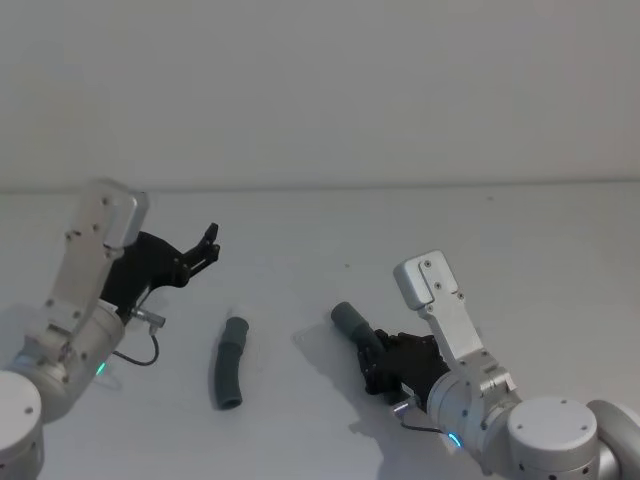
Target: Use both hands to pick up one end of the pipe from the table, align the ends, and insert them.
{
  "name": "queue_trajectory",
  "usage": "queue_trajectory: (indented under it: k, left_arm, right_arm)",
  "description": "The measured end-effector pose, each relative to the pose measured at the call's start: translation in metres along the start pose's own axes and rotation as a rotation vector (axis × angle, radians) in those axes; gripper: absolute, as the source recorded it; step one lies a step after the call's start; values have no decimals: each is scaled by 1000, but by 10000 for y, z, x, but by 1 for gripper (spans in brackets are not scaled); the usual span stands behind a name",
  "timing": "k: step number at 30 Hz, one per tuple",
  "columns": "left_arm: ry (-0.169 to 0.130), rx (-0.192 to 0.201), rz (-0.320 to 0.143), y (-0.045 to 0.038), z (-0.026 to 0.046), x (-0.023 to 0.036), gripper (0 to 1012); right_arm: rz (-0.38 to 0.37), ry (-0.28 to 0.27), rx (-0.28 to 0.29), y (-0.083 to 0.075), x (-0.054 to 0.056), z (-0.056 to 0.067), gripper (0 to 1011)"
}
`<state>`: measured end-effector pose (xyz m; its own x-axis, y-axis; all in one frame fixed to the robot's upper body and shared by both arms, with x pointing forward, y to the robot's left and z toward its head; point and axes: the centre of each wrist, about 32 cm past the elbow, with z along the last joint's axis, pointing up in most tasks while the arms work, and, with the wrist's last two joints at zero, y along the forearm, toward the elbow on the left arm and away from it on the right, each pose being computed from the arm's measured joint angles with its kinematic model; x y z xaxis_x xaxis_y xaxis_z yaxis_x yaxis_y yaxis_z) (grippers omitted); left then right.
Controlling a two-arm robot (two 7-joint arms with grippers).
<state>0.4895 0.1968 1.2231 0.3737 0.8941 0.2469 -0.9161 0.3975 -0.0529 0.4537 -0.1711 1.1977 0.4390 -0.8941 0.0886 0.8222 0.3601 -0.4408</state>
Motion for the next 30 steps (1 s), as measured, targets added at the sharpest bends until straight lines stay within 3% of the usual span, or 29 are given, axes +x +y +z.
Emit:
queue_trajectory:
  k: [9, 12, 13, 17, 25, 26, 30]
  left_arm:
    - [26, 81, 23, 41, 235, 10, 1001]
    - [42, 132, 31, 72, 325, 1, 1001]
    - [42, 132, 31, 72, 325, 1, 1001]
    - [61, 198, 31, 124, 409, -21, 1001]
    - [108, 310, -7, 211, 485, -56, 1002]
    - [108, 310, -7, 211, 485, -56, 1001]
    - [152, 356, -47, 244, 501, -66, 1001]
  right_arm:
    - [0, 0, 0, 0, 0, 0, 194]
    - [0, 0, 0, 0, 0, 0, 194]
    - [0, 0, 0, 0, 0, 0, 194]
    - [0, 0, 0, 0, 0, 0, 194]
    - [0, 0, 0, 0, 0, 0, 194]
    - [0, 0, 0, 0, 0, 0, 194]
    - [0, 0, 0, 0, 0, 0, 194]
